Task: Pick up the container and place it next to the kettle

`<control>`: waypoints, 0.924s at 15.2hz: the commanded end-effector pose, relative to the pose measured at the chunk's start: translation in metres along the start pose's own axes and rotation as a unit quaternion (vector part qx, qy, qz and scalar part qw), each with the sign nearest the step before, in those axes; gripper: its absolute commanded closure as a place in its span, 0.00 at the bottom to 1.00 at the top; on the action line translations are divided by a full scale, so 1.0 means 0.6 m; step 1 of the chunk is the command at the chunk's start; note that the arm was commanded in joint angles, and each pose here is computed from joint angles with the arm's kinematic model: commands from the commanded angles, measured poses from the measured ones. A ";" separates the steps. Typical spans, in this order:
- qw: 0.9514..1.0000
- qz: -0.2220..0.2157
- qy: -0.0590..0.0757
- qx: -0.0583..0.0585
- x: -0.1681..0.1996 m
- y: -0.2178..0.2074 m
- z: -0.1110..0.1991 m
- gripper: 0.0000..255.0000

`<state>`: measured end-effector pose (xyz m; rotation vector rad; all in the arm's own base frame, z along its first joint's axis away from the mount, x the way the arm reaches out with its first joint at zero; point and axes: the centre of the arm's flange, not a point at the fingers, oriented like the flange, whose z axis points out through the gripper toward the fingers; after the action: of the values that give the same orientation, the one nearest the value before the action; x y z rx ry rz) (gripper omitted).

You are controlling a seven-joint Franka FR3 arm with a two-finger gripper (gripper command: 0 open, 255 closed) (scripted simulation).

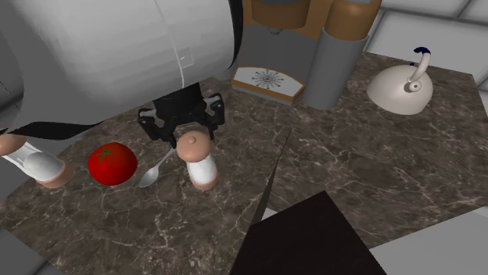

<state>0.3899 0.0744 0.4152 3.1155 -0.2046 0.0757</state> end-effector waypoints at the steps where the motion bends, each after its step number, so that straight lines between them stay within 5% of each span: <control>1: 1.000 0.000 0.000 0.000 0.000 0.000 -0.018 1.00; 14: 1.000 0.000 0.000 0.000 0.006 0.002 -0.132 1.00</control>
<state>0.3908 0.0752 0.4889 3.1155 -0.2046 0.0757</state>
